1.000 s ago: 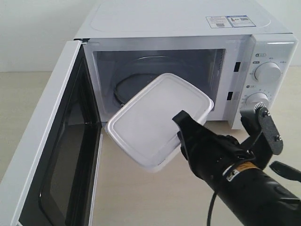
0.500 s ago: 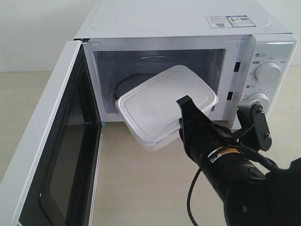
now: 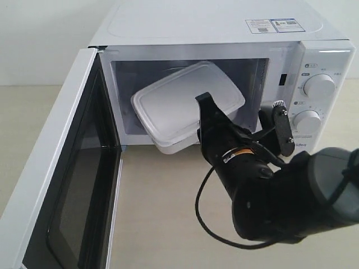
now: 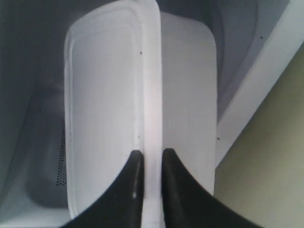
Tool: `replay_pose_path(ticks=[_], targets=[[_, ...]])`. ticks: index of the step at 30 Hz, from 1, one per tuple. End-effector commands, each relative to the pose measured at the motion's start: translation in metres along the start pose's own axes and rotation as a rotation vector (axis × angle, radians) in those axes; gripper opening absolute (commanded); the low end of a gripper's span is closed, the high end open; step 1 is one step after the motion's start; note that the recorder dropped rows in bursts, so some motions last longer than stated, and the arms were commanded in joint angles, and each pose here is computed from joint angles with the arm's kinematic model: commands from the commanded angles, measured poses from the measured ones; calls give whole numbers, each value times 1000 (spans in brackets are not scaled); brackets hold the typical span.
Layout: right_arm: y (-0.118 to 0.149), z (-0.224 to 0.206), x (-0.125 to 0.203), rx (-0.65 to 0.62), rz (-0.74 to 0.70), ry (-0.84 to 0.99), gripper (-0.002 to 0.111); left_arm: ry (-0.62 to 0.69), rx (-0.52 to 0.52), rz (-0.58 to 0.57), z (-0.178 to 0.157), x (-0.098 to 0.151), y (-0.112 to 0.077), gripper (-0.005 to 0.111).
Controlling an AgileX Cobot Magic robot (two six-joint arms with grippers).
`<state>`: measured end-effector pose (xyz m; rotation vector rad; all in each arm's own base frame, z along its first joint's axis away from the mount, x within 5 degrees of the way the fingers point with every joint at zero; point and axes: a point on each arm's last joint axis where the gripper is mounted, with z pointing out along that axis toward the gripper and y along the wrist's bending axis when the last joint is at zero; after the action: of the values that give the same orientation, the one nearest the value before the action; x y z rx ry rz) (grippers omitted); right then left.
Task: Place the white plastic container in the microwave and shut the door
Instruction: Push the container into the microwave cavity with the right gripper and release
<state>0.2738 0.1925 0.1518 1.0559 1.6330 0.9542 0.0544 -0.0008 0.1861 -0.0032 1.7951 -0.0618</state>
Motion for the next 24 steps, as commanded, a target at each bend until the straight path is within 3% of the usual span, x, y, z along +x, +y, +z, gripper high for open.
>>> replay_pose_path(ticks=[1,17,24], targets=[[9,17,-2,-34,12,-3,0,-1,-2,3,0,1,0,4],[15,50,0,-61,67,-71,1,-1,-2,3,0,1,0,4],[14,53,-6,-58,68,-87,23,-1,-2,3,0,1,0,4]])
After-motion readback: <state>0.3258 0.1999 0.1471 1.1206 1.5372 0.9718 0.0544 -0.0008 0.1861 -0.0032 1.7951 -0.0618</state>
